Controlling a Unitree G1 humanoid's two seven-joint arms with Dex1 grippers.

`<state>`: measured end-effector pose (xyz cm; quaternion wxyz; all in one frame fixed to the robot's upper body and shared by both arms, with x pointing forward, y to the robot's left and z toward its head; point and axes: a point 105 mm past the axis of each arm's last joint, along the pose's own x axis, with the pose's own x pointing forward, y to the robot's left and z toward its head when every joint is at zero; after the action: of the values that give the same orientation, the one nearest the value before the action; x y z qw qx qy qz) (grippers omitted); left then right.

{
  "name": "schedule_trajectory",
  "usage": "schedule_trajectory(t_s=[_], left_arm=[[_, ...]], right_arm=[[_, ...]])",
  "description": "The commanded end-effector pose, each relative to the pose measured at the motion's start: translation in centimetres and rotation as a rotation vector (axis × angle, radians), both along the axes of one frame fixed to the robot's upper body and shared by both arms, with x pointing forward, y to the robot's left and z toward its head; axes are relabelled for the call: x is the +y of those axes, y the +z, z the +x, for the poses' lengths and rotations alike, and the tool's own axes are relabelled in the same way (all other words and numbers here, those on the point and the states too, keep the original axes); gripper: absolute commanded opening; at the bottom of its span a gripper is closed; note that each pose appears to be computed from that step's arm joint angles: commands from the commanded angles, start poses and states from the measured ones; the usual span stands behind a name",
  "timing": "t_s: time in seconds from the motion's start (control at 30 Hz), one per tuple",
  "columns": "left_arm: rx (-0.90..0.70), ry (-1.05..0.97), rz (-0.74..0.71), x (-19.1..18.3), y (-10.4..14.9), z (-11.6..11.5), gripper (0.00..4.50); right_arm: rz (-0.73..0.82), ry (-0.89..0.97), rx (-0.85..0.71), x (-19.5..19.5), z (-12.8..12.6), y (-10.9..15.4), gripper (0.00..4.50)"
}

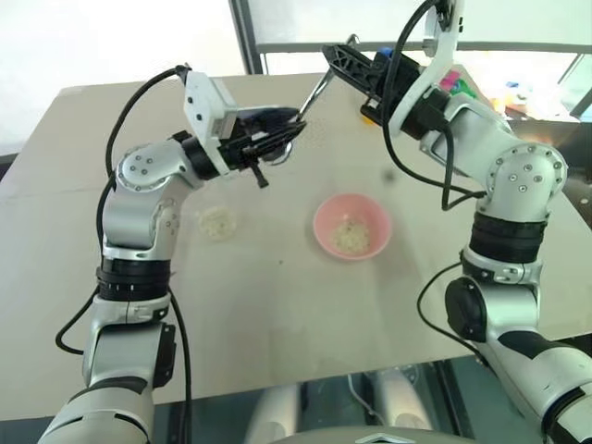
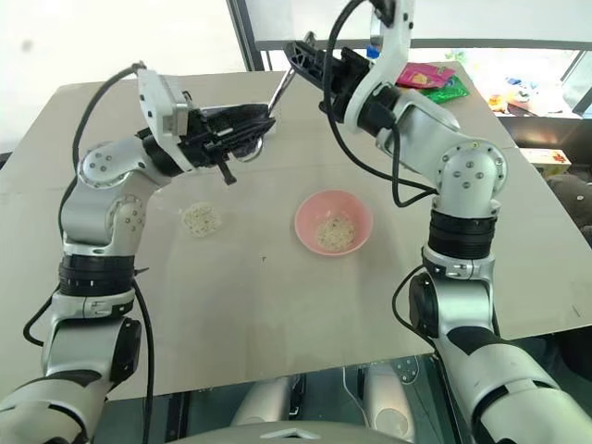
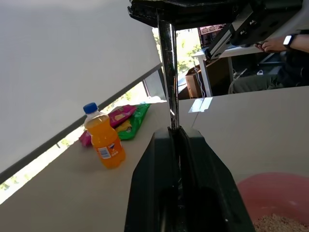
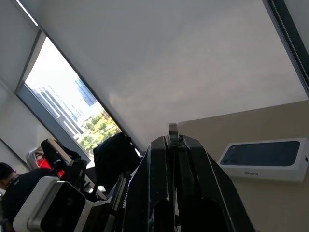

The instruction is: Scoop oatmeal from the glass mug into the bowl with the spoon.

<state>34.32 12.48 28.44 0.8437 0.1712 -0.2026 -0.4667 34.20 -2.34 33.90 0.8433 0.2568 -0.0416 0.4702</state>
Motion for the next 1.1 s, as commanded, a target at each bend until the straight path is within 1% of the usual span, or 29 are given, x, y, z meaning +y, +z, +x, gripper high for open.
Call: schedule_trajectory(t_s=[0.03, 0.07, 0.17, 0.27, 0.3, 0.4, 0.47, 0.5, 0.57, 0.6, 0.63, 0.67, 0.7, 0.77, 0.9, 1.0, 1.1], left_arm=[[-0.114, 0.040, -0.091, 0.7, 3.2, -0.7, 2.09], [-0.108, 0.055, -0.119, 1.1, 3.4, -0.8, 2.45], [-0.127, 0.092, -0.175, 2.3, 4.1, -1.5, 2.45], [-0.177, 0.195, -0.311, 5.3, 6.0, -2.5, 2.45], [-0.189, 0.222, -0.333, 6.0, 6.3, -2.7, 2.45], [-0.174, 0.380, -0.506, 11.4, 7.1, -4.4, 2.45], [-0.164, 0.471, -0.553, 14.0, 6.6, -5.6, 2.45], [-0.160, 0.518, -0.550, 15.2, 6.0, -6.3, 2.45], [-0.131, 0.612, -0.495, 17.5, 3.1, -7.6, 2.45], [-0.115, 0.640, -0.473, 18.1, 2.1, -8.0, 2.45], [-0.072, 0.679, -0.394, 18.8, -0.4, -8.4, 2.45], [-0.014, 0.673, -0.339, 18.9, -2.8, -8.8, 2.45], [0.044, 0.674, -0.332, 19.2, -4.8, -9.3, 2.45], [0.116, 0.696, -0.315, 19.8, -7.7, -9.9, 2.45], [0.166, 0.772, -0.284, 21.1, -10.7, -9.7, 2.45], [0.191, 0.771, -0.294, 21.1, -11.6, -8.2, 2.45], [0.229, 0.703, -0.268, 19.8, -12.3, -6.4, 2.45]], right_arm=[[0.043, -0.025, -0.011, -1.0, 0.0, 0.6, 0.00], [0.069, -0.043, 0.017, -1.7, 0.6, 0.5, 0.00], [0.114, -0.097, 0.064, -3.5, 2.0, 0.6, 0.00], [0.121, -0.168, 0.103, -5.5, 3.1, 0.2, 0.00], [0.118, -0.183, 0.110, -5.9, 3.3, 0.0, 0.00], [0.113, -0.250, 0.155, -7.7, 4.1, -1.1, 0.00], [0.104, -0.286, 0.176, -8.7, 4.5, -1.8, 0.00], [0.106, -0.302, 0.186, -9.1, 4.7, -2.1, 0.00], [0.109, -0.336, 0.205, -9.9, 5.2, -2.6, 0.00], [0.108, -0.346, 0.210, -10.0, 5.3, -2.7, 0.00], [0.112, -0.359, 0.218, -10.3, 5.6, -2.8, 0.00], [0.113, -0.367, 0.223, -10.5, 5.8, -3.0, 0.00], [0.107, -0.373, 0.224, -10.5, 5.9, -3.1, 0.00], [0.091, -0.386, 0.218, -10.8, 6.2, -3.2, 0.00], [0.083, -0.409, 0.206, -11.2, 6.4, -3.0, 0.00], [0.081, -0.405, 0.208, -10.8, 6.2, -3.1, 0.00], [0.086, -0.392, 0.210, -10.2, 6.0, -3.1, 0.00]])
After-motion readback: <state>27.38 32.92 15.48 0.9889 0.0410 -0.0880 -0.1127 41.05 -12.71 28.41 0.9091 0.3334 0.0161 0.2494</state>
